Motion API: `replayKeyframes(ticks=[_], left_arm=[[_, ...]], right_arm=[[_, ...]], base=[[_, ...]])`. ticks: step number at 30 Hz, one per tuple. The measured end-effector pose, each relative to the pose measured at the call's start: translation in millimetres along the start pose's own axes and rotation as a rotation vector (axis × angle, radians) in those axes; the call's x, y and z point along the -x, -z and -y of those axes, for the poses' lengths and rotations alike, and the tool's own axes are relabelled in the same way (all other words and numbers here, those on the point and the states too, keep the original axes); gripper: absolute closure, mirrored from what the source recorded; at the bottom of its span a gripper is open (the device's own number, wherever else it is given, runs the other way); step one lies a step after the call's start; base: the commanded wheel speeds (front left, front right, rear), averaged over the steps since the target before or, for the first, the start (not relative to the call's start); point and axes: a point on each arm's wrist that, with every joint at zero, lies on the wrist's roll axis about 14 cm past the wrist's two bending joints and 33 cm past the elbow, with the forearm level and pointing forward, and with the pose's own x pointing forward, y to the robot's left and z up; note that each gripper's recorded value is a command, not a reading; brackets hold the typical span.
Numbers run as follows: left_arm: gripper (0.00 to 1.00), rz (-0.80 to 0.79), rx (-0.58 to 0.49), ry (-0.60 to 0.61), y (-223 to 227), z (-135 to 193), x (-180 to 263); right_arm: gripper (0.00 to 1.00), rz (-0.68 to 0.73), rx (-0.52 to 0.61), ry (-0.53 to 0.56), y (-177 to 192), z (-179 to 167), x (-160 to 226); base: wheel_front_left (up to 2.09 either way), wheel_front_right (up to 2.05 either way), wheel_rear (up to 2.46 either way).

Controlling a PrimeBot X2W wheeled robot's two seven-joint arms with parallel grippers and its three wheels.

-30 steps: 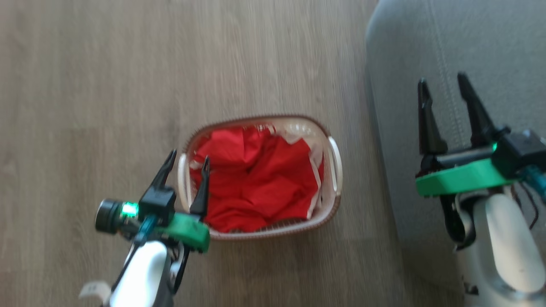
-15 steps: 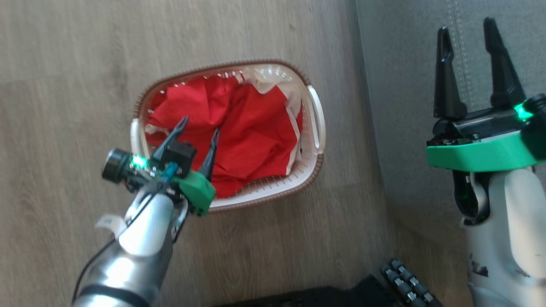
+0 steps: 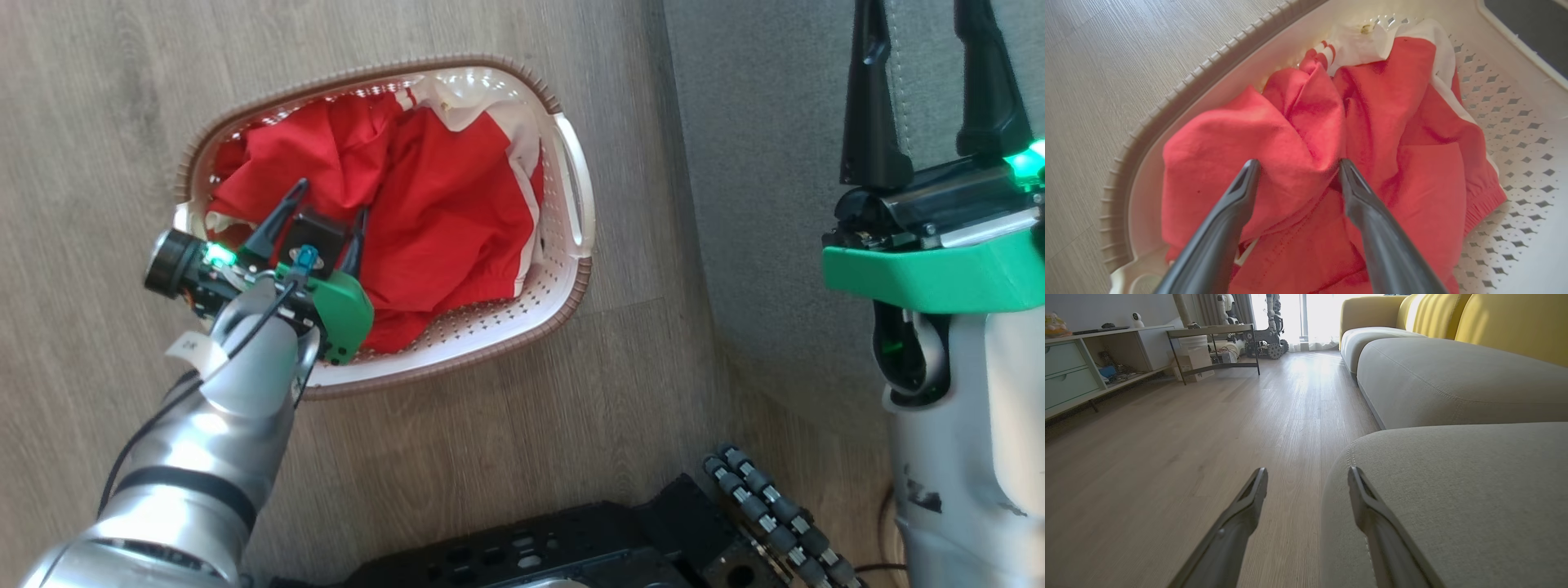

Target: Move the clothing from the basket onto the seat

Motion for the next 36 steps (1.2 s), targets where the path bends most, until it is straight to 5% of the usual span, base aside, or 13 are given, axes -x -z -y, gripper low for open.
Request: replayKeyframes(ticks=[10,11,12,14,15,26,36], left_arm=[[0.00,-0.085,-0.022,-0.008,9,-4,-16],[0.18,-0.090,-0.023,-0.007,9,-4,-16],[0.52,-0.096,-0.025,-0.007,10,-3,-16],[0.95,-0.099,-0.026,-0.008,9,-3,-16],[1.00,-0.100,-0.027,-0.008,8,-3,-15],[1.00,0.034,0.068,-0.029,-33,-9,9],[1.00,0.220,0.130,-0.047,-89,-8,80]], right_arm=[[0.00,0.001,0.003,0.002,1,3,-1],[0.00,0.001,0.005,0.003,1,4,-1],[0.00,0.002,0.005,0.004,0,4,-1],[0.00,0.005,0.006,0.005,-2,4,-1],[0.00,0.007,0.006,0.004,-3,4,-1],[0.00,0.036,-0.019,-0.010,-21,-5,1],[0.00,0.002,-0.038,-0.015,-35,-16,34]], base=[[0.00,0.00,0.00],[0.00,0.00,0.00],[0.00,0.00,0.00],[0.00,0.00,0.00],[0.00,0.00,0.00],[0.00,0.00,0.00],[0.00,0.00,0.00]])
